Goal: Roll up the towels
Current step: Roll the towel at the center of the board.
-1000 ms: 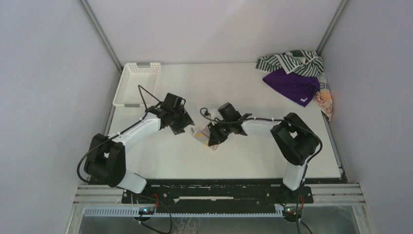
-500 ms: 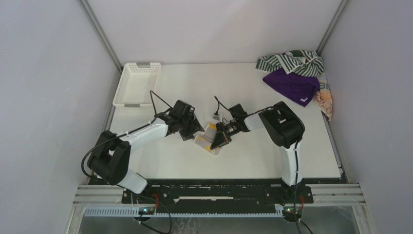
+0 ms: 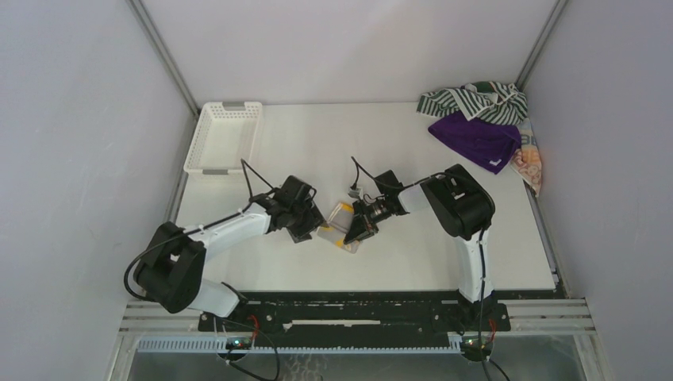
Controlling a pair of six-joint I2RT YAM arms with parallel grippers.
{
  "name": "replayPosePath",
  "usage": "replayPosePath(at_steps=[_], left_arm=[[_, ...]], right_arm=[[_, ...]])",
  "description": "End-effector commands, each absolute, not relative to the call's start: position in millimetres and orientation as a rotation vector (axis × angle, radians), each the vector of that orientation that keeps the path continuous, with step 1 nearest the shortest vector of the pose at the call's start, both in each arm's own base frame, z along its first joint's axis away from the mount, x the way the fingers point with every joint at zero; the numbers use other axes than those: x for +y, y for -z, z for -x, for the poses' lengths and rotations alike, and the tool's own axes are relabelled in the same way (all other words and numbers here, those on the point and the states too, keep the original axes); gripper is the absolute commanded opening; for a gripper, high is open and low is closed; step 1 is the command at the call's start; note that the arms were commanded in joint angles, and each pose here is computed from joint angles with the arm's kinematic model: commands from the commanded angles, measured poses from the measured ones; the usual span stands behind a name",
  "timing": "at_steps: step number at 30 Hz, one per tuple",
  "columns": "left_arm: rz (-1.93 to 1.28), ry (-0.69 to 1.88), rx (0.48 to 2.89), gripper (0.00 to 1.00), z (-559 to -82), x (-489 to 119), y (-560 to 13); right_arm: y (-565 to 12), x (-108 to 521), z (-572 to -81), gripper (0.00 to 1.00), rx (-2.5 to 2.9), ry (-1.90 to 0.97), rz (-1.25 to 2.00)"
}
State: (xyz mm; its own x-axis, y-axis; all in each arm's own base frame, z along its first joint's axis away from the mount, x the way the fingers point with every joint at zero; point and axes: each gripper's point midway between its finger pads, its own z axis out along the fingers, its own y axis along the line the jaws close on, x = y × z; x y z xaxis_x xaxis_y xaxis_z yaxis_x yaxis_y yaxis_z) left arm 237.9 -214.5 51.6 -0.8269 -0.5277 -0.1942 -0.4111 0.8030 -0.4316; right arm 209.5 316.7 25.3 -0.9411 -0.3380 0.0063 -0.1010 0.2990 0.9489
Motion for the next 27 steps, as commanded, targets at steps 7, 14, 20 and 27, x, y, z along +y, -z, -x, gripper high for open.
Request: replayPosePath(at_steps=[7, 14, 20, 27], left_arm=[[0.728, 0.501, 2.693, 0.64, -241, -229, -44], [0.723, 0.45, 2.726, 0.58, -242, -233, -25], [0.705, 0.387, 2.766, 0.53, -239, -229, -14], [0.682, 0.345, 2.81, 0.53, -231, -225, -7]], right_arm=[[26, 305, -203, 0.11, -2.515, 1.436, -0.268], [23, 308, -203, 0.13, -2.545, 1.413, -0.291], [8, 313, -204, 0.23, -2.62, 1.393, -0.424], [-45, 316, -213, 0.42, -2.921, 1.292, -0.801]])
